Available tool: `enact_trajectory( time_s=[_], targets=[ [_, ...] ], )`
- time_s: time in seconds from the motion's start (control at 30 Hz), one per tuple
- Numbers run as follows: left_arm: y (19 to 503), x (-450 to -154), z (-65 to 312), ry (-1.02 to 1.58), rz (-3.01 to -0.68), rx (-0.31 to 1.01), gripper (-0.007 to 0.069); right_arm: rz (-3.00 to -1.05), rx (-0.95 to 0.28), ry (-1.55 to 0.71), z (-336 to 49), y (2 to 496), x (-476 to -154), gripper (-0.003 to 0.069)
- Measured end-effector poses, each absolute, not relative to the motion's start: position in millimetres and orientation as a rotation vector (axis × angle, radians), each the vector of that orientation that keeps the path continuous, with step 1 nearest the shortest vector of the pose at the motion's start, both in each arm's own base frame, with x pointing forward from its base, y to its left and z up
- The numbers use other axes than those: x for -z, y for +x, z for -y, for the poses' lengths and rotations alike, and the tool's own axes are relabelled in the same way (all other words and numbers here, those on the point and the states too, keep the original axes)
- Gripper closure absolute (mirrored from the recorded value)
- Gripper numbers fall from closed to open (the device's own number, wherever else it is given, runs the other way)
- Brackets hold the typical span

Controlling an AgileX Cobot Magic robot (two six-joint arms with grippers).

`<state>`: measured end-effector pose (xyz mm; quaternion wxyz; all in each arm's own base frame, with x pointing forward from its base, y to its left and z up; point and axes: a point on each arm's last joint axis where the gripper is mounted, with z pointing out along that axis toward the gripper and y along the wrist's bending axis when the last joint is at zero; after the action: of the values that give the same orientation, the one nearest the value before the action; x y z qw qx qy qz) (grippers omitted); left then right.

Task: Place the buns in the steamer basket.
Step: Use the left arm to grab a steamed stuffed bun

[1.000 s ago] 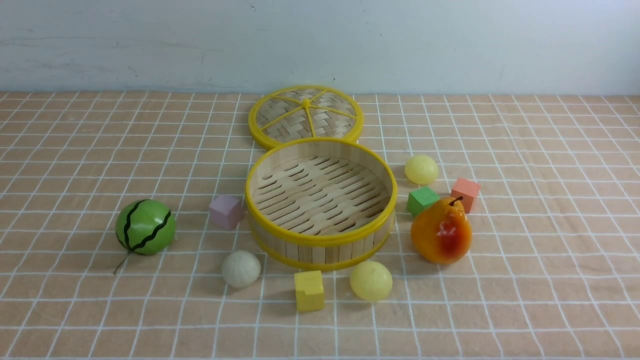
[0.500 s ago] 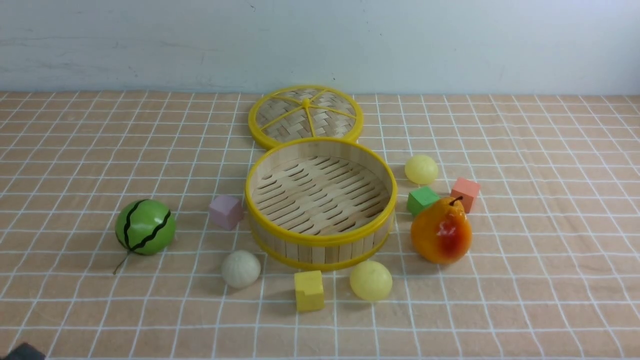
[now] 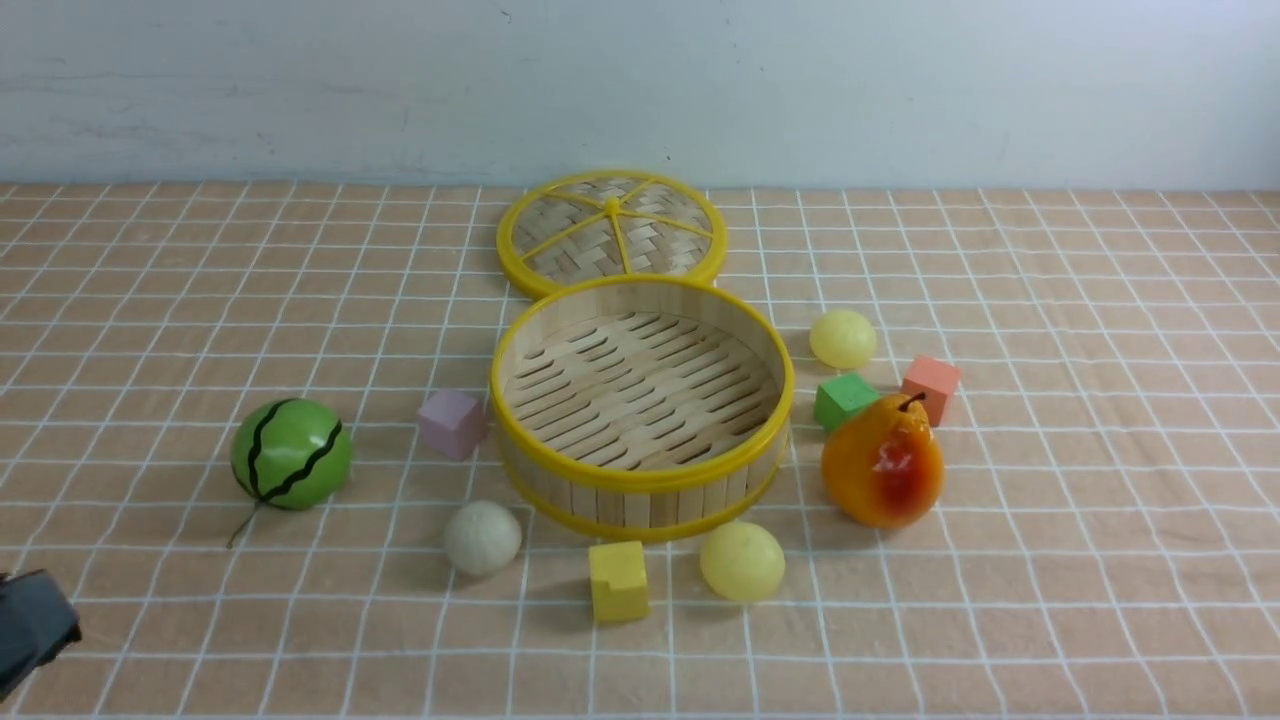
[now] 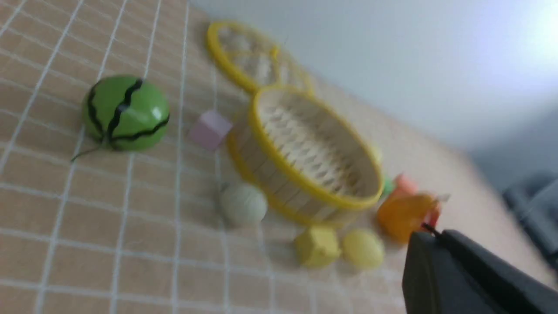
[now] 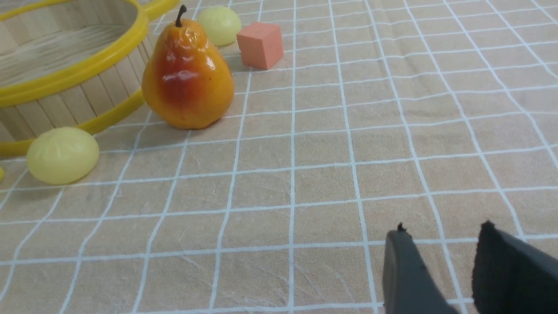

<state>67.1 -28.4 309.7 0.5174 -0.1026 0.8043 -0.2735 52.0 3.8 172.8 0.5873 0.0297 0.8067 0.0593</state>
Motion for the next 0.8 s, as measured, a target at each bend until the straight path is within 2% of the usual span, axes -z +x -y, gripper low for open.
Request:
enact_trajectory(
  time_s=[0.1,0.23,0.3,0.37,0.43,0.53,0.8],
  targets=[
    [101.2,-320.6,32.7,-0.176,-2.266,0.510,0.0638,-1.880,-0.138,0.069,-3.8,52.0,-172.8,0.0420],
    [142.1,-320.4,36.1,-0.116,-2.477,0.396,0.0638,-1.880,-0.138,0.069,-3.8,52.0,-172.8,0.0420],
    [179.9,-311.0,47.8,-0.016,-2.604,0.352,0.0638,-1.880,-0.138,0.069,-3.8,52.0,-172.8,0.0420],
    [192.4,-307.5,58.8,0.043,-2.633,0.353,0.0638,-1.880,-0.138,0.069,-3.8,52.0,-172.8,0.0420],
    [211.1,-297.8,93.9,0.254,-2.670,0.356,0.0638,-1.880,-0.138,0.069,-3.8,52.0,-172.8,0.0420],
    [225.5,-285.9,128.6,0.411,-2.684,0.314,0.0638,-1.880,-0.138,0.069,-3.8,52.0,-172.8,0.0420],
    [280.7,-249.9,155.7,0.417,-2.699,0.214,0.0625,-1.880,-0.138,0.069,-3.8,52.0,-172.8,0.0420]
  ],
)
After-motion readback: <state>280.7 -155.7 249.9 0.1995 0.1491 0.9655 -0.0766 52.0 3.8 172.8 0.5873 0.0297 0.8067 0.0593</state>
